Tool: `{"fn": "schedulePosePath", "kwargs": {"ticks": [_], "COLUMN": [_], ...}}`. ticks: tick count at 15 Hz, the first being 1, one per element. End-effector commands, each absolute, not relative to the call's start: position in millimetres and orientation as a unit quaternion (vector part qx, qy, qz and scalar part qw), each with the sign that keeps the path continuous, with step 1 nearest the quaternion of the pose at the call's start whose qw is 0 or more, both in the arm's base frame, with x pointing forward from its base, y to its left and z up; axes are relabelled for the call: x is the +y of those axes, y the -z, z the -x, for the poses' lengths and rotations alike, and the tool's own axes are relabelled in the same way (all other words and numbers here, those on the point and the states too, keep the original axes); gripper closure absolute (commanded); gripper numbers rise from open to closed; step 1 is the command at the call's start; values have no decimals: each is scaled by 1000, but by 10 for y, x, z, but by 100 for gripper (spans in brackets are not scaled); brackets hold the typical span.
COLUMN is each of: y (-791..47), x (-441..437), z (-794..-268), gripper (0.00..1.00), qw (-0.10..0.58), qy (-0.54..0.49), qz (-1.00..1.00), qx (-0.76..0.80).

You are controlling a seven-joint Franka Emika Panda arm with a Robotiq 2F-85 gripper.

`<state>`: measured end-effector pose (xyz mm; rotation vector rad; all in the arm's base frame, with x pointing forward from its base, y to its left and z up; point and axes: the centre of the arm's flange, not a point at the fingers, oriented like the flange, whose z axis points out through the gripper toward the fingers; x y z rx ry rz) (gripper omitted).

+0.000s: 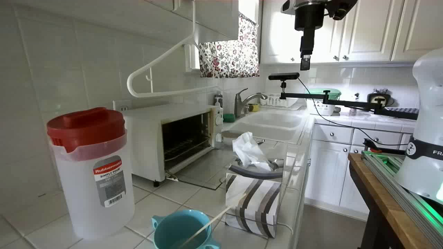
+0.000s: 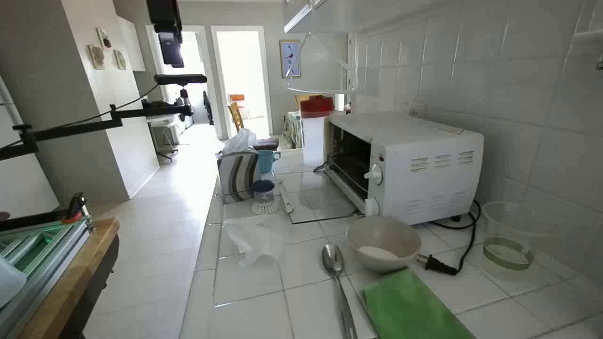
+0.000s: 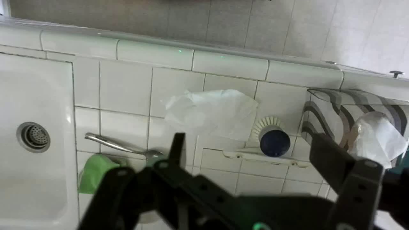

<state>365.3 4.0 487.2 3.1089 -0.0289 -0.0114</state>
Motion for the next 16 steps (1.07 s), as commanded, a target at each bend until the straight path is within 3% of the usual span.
{"fn": "schedulePosePath", "kwargs": {"ticks": [1,11,16], "y": [-4872,-4875,-4597], "x": [40,-11,-732], "z": [-3653,-3632,-3475], "gripper": [0,0,0], "qw": [16,11,32], "qy": [4,5,-5], "qz": [-1000,-1000,-999], "qx": [-9,5,20]}}
